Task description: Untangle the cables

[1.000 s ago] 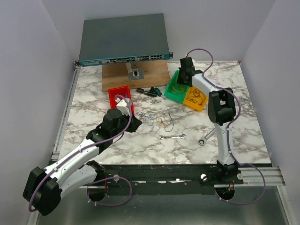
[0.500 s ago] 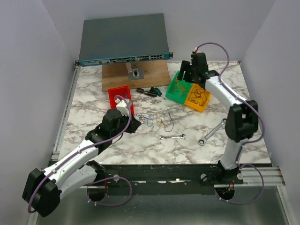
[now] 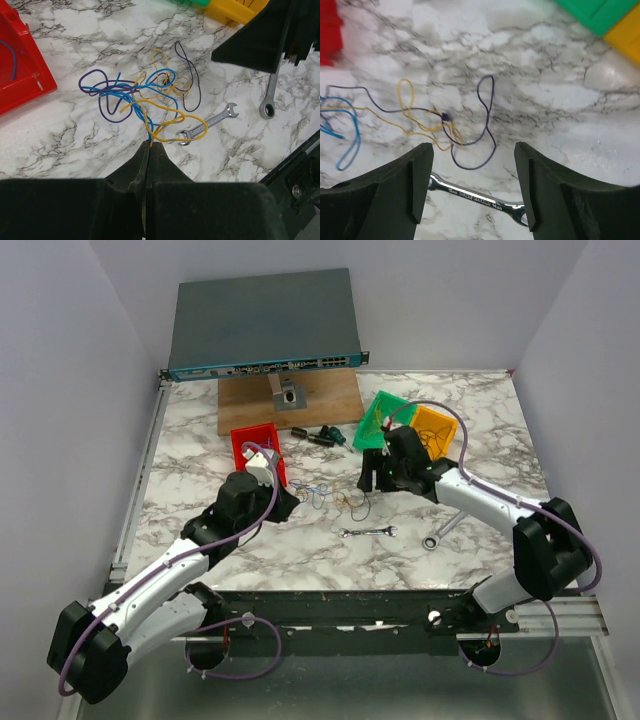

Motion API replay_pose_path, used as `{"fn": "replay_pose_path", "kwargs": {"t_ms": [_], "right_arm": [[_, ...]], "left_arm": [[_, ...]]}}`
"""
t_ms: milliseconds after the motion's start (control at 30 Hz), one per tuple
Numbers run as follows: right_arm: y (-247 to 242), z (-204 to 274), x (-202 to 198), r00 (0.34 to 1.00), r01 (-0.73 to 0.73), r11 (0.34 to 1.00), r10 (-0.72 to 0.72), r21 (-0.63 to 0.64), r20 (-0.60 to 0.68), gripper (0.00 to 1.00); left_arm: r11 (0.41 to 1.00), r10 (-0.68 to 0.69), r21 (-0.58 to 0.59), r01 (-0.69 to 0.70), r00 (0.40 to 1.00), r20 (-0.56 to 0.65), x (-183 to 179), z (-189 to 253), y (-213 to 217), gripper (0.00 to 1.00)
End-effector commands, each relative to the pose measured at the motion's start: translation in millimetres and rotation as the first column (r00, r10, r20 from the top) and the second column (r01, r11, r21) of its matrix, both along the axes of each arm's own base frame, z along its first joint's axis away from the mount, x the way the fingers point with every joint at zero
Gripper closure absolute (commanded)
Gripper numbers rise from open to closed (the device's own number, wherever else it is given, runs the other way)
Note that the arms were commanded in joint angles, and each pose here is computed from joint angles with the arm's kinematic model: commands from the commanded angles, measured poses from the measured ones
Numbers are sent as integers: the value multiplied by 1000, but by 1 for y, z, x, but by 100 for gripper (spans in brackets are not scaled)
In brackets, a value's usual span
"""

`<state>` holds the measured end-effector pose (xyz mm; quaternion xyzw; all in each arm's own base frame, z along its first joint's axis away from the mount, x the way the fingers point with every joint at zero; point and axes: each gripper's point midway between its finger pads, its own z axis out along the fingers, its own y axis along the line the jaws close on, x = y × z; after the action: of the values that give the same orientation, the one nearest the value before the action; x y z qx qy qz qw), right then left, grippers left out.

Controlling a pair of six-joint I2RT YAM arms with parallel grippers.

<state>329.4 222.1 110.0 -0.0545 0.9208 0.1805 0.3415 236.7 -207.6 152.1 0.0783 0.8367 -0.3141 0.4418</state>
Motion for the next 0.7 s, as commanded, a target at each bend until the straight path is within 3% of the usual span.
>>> {"fn": "replay_pose_path", "kwargs": {"t_ms": [0,233,467,667], "right_arm": [[6,-10,-9,1000,8,999,-8,43,-1,30],[21,-36,-5,1000,23,995,-22,-100,8,34],[13,-59,6,994,107,957,-99,-269,42,46],[8,-78,5,993,117,941,-111,-317,36,51]], "left_arm": [[1000,12,-23,-12,1000,12,3,5,-3,100],[1000,21,-13,-21,1000,16,4,6,-1,100],[999,35,-4,-35,999,22,3,6,4,100],[999,48,4,-48,998,27,2,5,8,100]]}}
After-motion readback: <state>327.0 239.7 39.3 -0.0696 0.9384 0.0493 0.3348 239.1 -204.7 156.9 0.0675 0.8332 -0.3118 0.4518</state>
